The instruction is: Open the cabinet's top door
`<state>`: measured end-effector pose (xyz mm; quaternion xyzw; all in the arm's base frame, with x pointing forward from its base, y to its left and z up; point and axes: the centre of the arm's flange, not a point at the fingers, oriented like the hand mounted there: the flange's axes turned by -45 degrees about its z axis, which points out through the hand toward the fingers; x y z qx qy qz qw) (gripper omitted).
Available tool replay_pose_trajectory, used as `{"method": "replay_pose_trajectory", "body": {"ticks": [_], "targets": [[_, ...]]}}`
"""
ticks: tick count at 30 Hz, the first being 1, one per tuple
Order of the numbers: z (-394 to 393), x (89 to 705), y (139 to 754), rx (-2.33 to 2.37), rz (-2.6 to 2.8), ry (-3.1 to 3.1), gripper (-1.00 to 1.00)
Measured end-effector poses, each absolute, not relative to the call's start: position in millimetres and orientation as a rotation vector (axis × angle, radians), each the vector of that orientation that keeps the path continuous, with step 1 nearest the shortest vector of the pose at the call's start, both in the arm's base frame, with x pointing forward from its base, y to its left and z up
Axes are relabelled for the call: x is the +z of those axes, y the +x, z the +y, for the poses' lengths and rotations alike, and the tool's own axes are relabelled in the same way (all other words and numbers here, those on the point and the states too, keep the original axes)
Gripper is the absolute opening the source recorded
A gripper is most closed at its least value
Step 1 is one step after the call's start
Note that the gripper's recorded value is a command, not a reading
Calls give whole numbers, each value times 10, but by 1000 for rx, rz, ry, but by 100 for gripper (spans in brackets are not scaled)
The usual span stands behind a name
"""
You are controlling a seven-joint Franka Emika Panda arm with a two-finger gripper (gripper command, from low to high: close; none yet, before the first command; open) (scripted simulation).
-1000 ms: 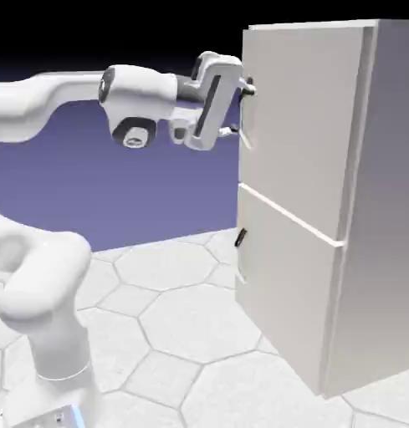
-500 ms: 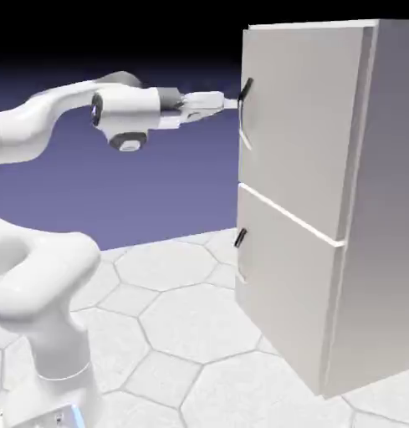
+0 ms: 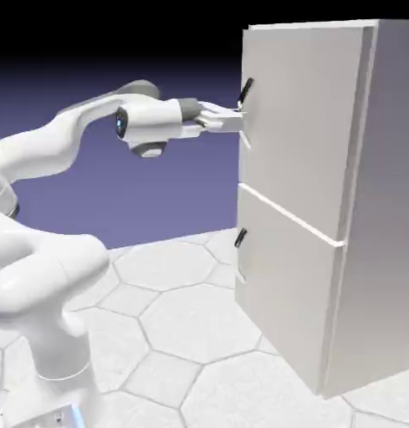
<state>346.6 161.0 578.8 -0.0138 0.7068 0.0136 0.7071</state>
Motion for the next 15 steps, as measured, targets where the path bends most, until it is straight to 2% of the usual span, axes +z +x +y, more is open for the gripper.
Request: {"method": "replay_pose_trajectory", "body": {"ticks": [15], "targets": [[863,5789,2411,303,1550,-303,-100]]}}
